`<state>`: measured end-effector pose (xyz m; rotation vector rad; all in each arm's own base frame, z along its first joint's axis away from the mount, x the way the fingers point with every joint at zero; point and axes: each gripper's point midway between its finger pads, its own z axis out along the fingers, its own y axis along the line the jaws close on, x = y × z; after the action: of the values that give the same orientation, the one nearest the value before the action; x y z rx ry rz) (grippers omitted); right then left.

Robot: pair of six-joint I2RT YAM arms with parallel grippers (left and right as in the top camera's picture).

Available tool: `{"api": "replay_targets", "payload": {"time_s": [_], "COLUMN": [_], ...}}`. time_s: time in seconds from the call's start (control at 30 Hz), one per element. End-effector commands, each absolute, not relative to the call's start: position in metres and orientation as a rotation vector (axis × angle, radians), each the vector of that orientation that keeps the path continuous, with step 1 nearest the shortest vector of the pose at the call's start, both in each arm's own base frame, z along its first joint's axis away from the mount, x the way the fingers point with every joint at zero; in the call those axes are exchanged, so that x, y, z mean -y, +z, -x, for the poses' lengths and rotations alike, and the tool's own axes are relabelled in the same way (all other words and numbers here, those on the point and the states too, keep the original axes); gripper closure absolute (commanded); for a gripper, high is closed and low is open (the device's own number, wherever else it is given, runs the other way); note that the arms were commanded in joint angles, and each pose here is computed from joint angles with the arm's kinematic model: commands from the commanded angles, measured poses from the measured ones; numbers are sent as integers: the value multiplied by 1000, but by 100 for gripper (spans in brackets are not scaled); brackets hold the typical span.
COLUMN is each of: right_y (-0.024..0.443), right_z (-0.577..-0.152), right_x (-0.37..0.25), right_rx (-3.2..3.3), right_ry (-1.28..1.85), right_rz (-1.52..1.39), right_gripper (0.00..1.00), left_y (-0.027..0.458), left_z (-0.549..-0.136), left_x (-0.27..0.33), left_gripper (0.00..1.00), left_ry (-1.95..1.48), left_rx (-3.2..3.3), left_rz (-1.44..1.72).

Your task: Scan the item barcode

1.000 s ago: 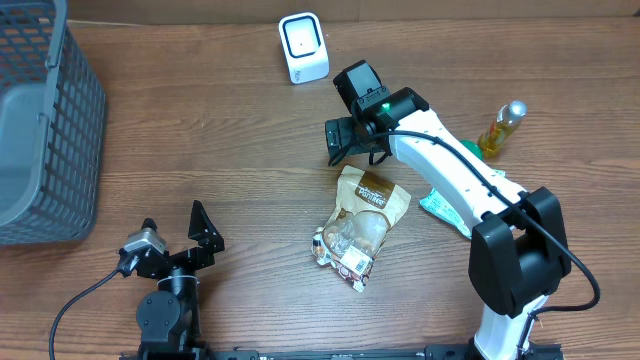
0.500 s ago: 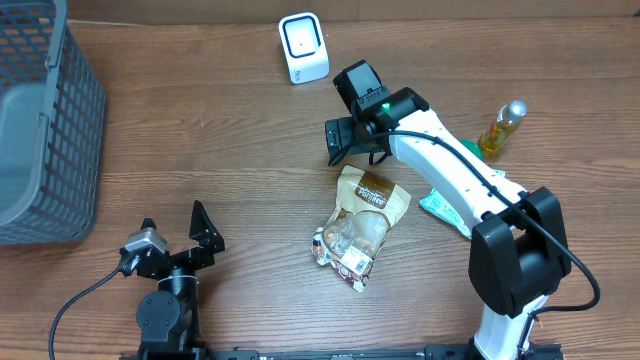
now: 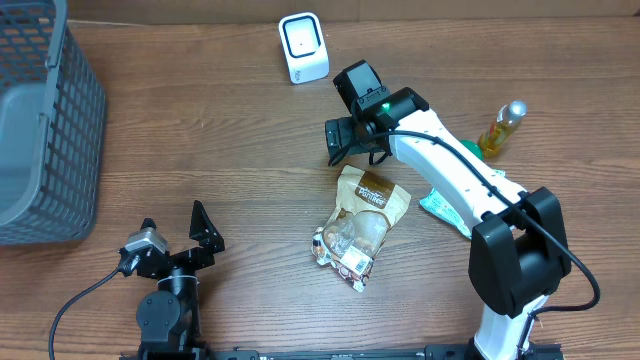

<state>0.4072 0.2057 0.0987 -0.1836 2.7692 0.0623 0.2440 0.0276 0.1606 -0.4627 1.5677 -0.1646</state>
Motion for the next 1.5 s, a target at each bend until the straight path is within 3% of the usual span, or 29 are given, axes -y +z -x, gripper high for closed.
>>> {"api": "replay_targets", "payload": {"time_s": [0.0, 0.27, 0.6, 0.77, 1.07, 1.33, 1.47], "right_y": [96, 81, 130, 167, 280, 385, 412], "right_z": [-408, -403, -388, -384, -366, -323, -296], "right_x": [-204, -212, -241, -244, -216, -141, -94], "right_rx": [-2771, -2799, -2692, -2615, -2370, -2120, -2033], "right_ry": [54, 44, 131, 185, 320, 420, 427], "right_rz": [168, 203, 284, 281, 197, 41, -60], "right_gripper": [0, 0, 0, 0, 0, 0, 0], "left_y": [162, 162, 162, 162, 162, 162, 162], "left_z": [-244, -244, -244, -244, -244, -244, -244], "left_x": [-27, -27, -27, -27, -27, -27, -27], "left_gripper": [0, 0, 1, 1, 0, 0, 1], "left_ry": [-145, -145, -145, -145, -145, -144, -145], "left_rx": [-1566, -1566, -1566, -1566, -1566, -1566, -1566], "left_rz": [436, 436, 436, 436, 436, 436, 436]}}
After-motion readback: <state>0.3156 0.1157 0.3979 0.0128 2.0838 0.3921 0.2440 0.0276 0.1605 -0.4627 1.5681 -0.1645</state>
